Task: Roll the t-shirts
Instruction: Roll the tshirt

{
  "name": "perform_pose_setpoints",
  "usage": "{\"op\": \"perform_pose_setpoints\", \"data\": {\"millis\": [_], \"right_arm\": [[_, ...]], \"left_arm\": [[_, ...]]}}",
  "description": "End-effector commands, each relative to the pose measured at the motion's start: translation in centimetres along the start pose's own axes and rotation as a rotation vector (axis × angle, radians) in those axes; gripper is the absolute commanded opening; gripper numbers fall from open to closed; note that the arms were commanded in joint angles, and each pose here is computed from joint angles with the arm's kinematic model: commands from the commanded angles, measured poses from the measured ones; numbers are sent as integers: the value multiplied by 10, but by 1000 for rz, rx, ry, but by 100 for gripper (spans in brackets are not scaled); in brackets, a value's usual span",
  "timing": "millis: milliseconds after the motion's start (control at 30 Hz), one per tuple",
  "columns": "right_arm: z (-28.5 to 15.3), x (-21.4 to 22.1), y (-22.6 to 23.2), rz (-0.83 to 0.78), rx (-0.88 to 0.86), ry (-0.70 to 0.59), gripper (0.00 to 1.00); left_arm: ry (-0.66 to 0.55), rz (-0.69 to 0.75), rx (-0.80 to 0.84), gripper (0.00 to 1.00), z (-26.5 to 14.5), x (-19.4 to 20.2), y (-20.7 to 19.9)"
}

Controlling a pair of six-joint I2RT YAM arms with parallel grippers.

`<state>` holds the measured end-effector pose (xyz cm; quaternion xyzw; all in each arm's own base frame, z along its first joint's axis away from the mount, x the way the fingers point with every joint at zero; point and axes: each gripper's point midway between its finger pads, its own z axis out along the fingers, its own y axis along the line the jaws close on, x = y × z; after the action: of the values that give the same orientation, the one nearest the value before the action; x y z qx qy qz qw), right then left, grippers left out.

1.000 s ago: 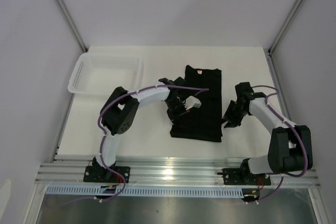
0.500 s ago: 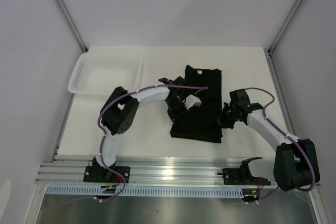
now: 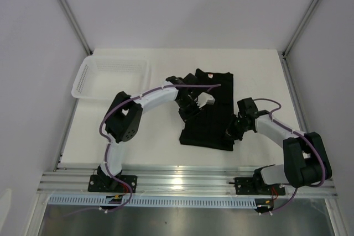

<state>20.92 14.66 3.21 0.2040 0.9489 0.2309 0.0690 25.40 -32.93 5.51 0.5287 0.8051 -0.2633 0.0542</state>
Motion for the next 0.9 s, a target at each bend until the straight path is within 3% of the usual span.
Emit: {"op": "perform_pose_setpoints", "data": {"millis": [0,67,100,167,200,267,300,367,467,633,867], "right_arm": [[4,-7,-2,-20,15,-31,0],[3,-9,-1,-32,14,-37,0],[2,-10,0,-38,12,-42,0],[-2,-12,3,-64,1,-55,0],[-3,-13,4,-72,0,-61,0],[-10,-17,9,-99,-18,-83,0],[-12,-18,11,-119,-23,-90,0],[-17,-22,15,-139,-34,-111,6],[-26,-27,21,-169,-50,-146,11],[-29,-27,24,-177,-67,-157,16],[-39,-27,28,-228,-89,-178,18]], "left_arm": [[-143,84,21,36,-48,-30,-27],[-160,167,3,38,-52,-32,-33],[-110,176,13,38,-38,-9,-35],[-134,326,-26,43,-39,-11,-43],[-66,335,-17,45,-21,21,-43],[-109,492,-55,49,-23,14,-52],[-63,510,-59,50,-11,38,-51],[-88,638,-94,54,-14,33,-57],[-48,697,-126,63,-2,38,-54],[10,767,-200,63,13,35,-55],[78,734,-255,62,28,55,-39]]}}
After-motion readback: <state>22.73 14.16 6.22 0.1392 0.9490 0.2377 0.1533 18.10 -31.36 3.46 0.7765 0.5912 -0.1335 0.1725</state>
